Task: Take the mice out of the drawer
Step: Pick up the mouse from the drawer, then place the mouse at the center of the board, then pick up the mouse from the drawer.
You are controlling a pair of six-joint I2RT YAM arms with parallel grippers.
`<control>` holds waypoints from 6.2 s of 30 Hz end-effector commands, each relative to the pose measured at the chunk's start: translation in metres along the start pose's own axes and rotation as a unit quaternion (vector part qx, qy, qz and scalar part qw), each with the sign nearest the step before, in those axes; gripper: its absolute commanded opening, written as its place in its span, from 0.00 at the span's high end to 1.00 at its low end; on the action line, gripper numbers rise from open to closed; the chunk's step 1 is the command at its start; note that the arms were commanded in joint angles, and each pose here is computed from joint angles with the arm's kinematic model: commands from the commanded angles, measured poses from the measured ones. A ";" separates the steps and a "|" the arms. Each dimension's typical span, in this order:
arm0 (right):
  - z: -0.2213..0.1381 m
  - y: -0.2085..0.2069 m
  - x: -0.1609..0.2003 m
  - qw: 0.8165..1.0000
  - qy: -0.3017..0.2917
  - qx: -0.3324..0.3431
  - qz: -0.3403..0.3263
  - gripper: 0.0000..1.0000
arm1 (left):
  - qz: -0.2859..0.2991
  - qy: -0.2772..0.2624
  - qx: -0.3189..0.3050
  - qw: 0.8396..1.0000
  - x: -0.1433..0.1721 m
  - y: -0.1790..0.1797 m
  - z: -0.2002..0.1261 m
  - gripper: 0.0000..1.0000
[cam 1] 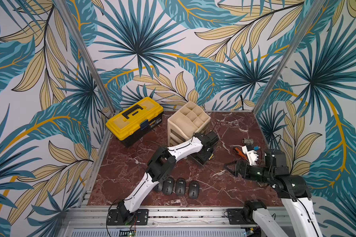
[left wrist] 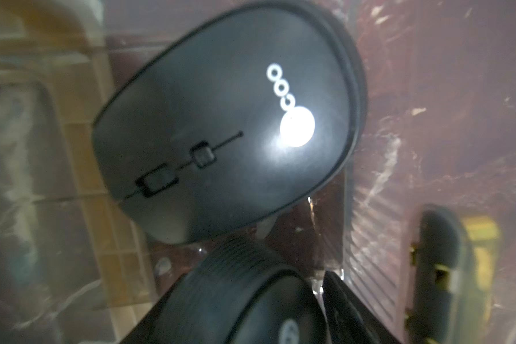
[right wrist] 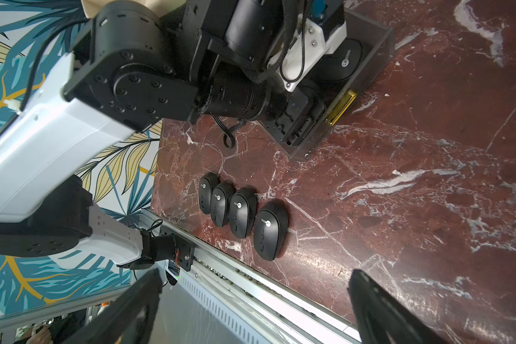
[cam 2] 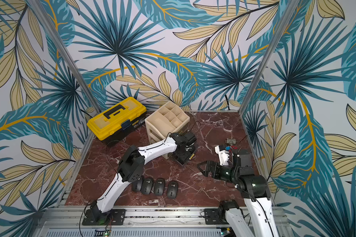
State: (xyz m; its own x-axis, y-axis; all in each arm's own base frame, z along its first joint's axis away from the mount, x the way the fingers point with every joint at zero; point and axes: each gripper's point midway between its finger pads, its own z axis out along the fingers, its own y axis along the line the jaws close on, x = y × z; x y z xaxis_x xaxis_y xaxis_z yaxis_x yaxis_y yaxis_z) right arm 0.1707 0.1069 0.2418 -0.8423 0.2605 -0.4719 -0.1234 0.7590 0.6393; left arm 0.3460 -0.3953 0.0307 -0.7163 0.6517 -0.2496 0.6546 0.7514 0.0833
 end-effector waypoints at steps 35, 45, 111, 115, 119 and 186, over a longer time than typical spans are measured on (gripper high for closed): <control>0.008 -0.005 0.003 1.000 -0.005 -0.008 0.012 0.01 | -0.009 -0.052 0.091 0.994 -0.009 -0.013 -0.083 0.71; 0.009 -0.007 0.002 1.000 -0.010 -0.005 0.015 0.01 | -0.032 -0.095 0.109 0.989 -0.018 -0.016 -0.126 0.71; -0.044 0.017 0.052 1.000 -0.019 -0.022 0.000 0.01 | -0.419 -0.077 0.298 0.854 0.112 -0.151 -0.101 0.46; -0.041 0.015 0.047 0.999 -0.037 -0.026 0.003 0.01 | -0.356 -0.104 0.314 0.874 0.084 -0.154 -0.133 0.42; -0.038 0.014 0.040 0.998 -0.054 -0.030 0.003 0.02 | -0.301 -0.110 0.303 0.898 0.069 -0.137 -0.146 0.42; 0.028 -0.034 -0.017 0.992 -0.101 0.001 0.078 0.06 | 0.080 -0.239 -0.037 0.967 -0.114 0.013 -0.088 1.00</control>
State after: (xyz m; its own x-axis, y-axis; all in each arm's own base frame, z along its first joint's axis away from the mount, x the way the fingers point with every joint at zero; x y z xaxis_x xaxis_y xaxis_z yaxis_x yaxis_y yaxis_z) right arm 0.2005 0.0939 0.2189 -0.7271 0.4815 -0.4894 -0.0106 0.7048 0.7093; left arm 0.4160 -0.4425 0.1210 -0.4338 0.6646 -0.6085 0.7178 0.6631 0.2125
